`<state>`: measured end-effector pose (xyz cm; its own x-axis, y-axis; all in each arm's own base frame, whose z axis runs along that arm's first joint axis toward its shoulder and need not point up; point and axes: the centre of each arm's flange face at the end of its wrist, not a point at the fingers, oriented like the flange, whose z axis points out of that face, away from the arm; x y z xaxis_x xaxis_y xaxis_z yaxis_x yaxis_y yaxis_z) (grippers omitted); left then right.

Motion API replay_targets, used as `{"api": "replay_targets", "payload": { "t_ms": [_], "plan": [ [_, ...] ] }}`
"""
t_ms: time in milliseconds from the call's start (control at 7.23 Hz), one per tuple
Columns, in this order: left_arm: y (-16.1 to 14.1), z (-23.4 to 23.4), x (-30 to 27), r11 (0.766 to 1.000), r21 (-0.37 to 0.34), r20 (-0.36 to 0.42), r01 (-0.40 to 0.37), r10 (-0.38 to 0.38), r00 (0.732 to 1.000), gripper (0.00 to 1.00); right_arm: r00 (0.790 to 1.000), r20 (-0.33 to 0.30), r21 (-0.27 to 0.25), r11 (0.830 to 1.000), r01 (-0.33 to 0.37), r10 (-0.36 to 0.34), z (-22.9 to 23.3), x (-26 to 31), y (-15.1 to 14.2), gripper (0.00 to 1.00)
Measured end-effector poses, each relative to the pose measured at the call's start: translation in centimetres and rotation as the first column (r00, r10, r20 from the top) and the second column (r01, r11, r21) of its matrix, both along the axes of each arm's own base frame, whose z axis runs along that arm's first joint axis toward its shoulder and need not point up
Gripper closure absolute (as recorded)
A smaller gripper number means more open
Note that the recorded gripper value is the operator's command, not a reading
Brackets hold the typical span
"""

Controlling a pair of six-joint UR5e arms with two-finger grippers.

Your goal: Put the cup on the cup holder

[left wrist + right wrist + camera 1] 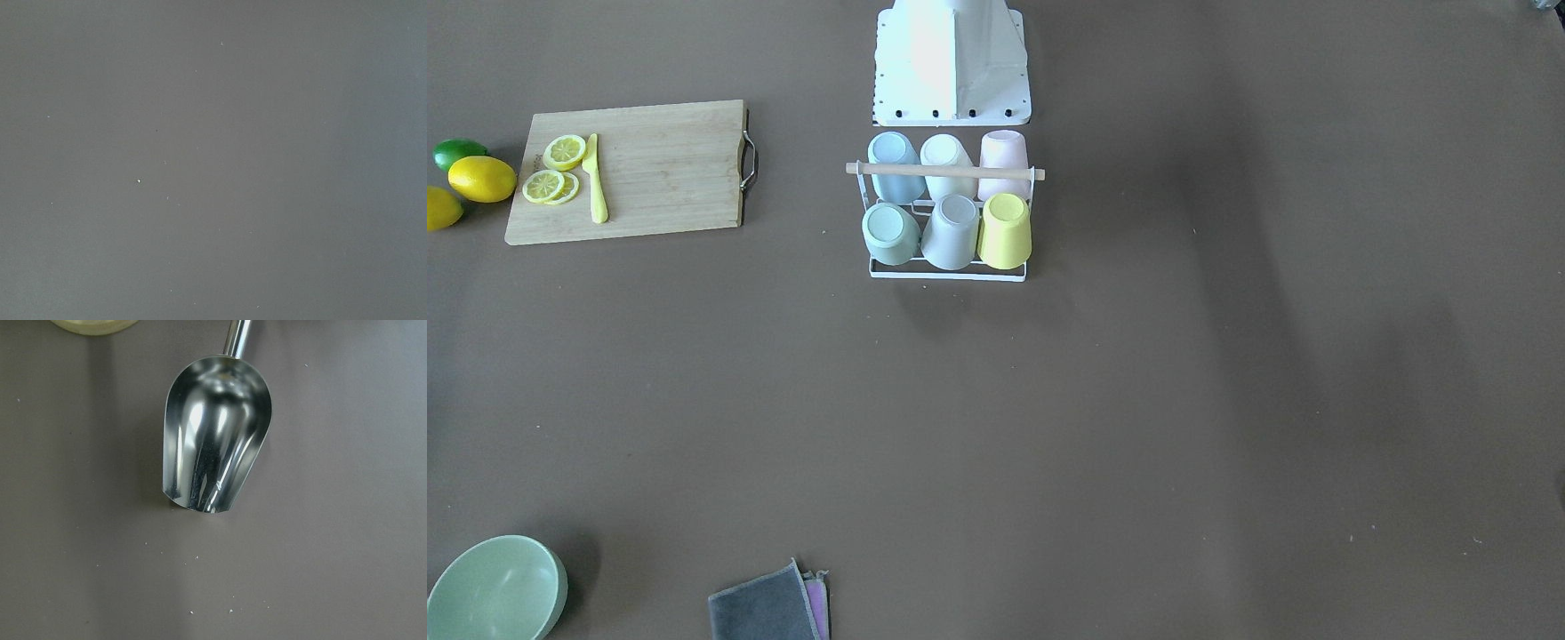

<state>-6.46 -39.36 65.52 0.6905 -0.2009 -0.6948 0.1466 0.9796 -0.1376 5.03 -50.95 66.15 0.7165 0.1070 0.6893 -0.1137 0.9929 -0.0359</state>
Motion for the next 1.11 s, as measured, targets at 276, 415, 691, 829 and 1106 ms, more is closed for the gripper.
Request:
{"api": "replay_targets", "payload": {
  "t_ms": [276,415,691,829,1106],
  "plan": [
    [-0.35,0.30,0.05,1.000,-0.003,-0.001,-0.002,0.002,1.000,0.02,1.000,0.000,-0.010,1.000,-0.006,0.006,0.08,-0.12,0.22,0.00],
    [-0.42,0.33,0.04,1.000,-0.002,0.000,-0.002,0.002,1.000,0.02,1.000,0.000,-0.011,1.000,-0.006,0.006,0.10,-0.14,0.26,0.00],
    [-0.49,0.32,0.04,1.000,-0.001,0.000,-0.003,0.003,1.000,0.02,1.000,-0.001,-0.013,1.000,-0.006,0.006,0.20,-0.16,0.35,0.00],
    [-0.49,0.33,0.05,1.000,-0.001,0.000,-0.003,0.003,1.000,0.02,1.000,0.000,-0.015,1.000,-0.006,0.006,0.31,-0.15,0.45,0.00],
    [-0.44,0.37,0.05,1.000,-0.002,0.000,-0.003,0.003,1.000,0.02,1.000,0.001,-0.017,1.000,-0.007,0.007,0.38,-0.10,0.59,0.00]
  ]
}}
